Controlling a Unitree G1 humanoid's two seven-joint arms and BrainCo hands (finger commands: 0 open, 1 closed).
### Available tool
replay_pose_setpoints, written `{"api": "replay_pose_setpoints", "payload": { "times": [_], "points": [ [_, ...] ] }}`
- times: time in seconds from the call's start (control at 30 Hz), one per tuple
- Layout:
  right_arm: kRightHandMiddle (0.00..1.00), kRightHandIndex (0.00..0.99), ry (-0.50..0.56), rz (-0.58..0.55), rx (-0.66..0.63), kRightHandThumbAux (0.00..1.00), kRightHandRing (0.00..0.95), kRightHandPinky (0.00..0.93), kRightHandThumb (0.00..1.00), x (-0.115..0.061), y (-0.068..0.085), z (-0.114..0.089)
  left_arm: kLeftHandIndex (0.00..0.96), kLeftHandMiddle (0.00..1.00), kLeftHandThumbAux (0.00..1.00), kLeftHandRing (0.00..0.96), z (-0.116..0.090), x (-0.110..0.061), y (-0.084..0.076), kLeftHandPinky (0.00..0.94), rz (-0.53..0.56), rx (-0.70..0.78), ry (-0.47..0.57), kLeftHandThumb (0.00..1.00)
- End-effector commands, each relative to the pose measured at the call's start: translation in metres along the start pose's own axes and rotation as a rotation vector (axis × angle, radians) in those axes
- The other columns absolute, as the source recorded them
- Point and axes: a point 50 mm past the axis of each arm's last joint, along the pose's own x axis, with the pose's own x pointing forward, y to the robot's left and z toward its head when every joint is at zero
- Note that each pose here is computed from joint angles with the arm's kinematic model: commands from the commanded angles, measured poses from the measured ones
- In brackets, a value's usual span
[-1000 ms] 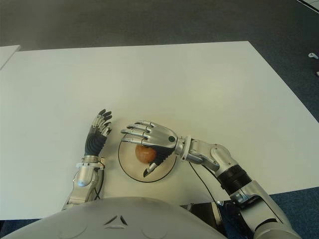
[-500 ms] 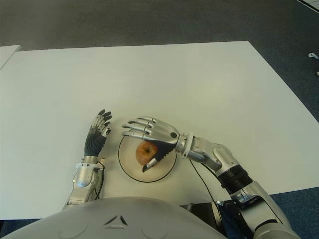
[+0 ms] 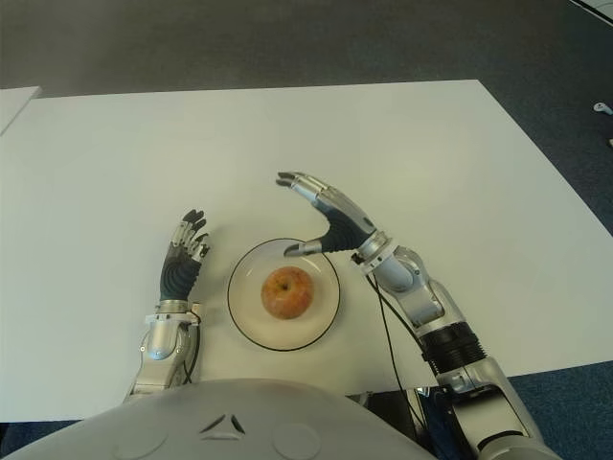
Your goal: Put the apples into the plate.
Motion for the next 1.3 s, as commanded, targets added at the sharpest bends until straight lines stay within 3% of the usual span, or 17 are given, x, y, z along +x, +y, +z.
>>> {"api": "replay_pose_setpoints", "payload": {
  "times": [0.03,0.17,0.5,0.8,0.93,1.3],
  "points": [
    [0.021,0.015,0.169,-0.118,0.371,0.384,0.000,0.012,0.121,-0.005,0.003,-0.023,0.061,0.098,0.531,0.104,-0.034,-0.025,0.000,0.159,0.009,0.015,0.225,0.065],
    [0.031,0.032,0.251,-0.191,0.578,0.431,0.000,0.002,0.123,-0.009,0.002,-0.030,0.061,0.096,0.511,0.102,-0.034,-0.025,0.000,0.170,0.008,0.020,0.218,0.067],
    [0.040,0.044,0.404,-0.316,0.712,0.499,0.007,0.021,0.087,-0.027,-0.004,-0.045,0.064,0.110,0.521,0.124,-0.033,-0.027,0.001,0.194,0.008,0.022,0.215,0.072],
    [0.097,0.096,0.503,-0.426,0.764,0.493,0.049,0.062,0.074,-0.062,0.001,-0.063,0.074,0.118,0.507,0.132,-0.034,-0.029,0.002,0.199,0.029,0.026,0.219,0.060],
    [0.104,0.112,0.571,-0.479,0.785,0.494,0.051,0.056,0.076,-0.085,0.016,-0.070,0.081,0.119,0.516,0.131,-0.035,-0.029,0.004,0.191,0.031,0.004,0.226,0.068],
    [0.089,0.130,0.640,-0.557,0.787,0.485,0.038,0.044,0.075,-0.102,0.029,-0.077,0.088,0.114,0.532,0.124,-0.037,-0.033,0.010,0.186,0.025,-0.016,0.252,0.074]
  ]
}}
